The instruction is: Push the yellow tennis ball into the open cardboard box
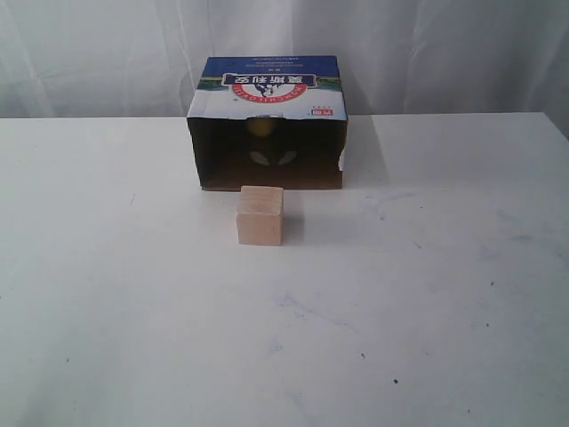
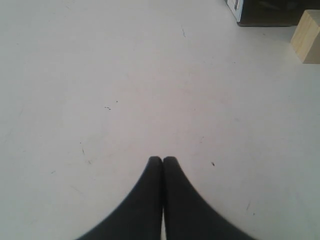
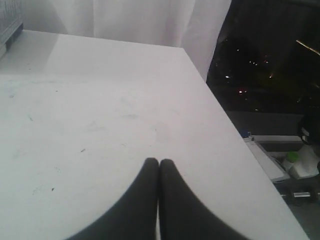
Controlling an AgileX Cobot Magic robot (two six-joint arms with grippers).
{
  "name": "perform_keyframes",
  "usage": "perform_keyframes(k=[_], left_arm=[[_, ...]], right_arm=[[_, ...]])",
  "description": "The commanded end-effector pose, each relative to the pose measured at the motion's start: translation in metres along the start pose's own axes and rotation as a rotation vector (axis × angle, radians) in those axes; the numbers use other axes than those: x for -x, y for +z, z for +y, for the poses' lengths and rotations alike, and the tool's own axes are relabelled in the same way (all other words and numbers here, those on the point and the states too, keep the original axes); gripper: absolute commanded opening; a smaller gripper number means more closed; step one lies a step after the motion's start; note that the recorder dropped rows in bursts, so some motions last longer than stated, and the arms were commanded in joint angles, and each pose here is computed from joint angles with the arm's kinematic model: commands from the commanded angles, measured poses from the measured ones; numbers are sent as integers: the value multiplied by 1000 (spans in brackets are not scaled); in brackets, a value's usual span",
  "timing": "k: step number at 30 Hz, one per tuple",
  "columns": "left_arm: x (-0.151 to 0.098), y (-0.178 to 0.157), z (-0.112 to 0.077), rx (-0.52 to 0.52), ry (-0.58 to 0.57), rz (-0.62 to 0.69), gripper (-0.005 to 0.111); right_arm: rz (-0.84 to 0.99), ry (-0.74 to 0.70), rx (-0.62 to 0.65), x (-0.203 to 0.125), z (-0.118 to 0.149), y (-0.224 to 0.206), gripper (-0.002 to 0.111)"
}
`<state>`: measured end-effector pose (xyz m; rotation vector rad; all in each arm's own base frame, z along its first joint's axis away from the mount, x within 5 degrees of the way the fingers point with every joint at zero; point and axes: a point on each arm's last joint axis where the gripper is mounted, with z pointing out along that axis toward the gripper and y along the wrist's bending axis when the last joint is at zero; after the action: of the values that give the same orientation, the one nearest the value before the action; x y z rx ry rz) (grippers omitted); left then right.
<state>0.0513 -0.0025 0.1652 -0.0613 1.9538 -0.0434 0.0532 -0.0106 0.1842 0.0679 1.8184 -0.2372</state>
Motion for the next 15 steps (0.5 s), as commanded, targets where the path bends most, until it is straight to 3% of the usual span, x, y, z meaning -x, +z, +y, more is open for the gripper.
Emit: perform_keyframes(k=[1,15], left_arm=[[0,0,0,-7,-7,-5,0],[0,0,0,-7,-7,-5,0]], right_arm=[[-19,-40,-24,1,-2,0,0],[17,-39,-17,-2,-1,0,0]])
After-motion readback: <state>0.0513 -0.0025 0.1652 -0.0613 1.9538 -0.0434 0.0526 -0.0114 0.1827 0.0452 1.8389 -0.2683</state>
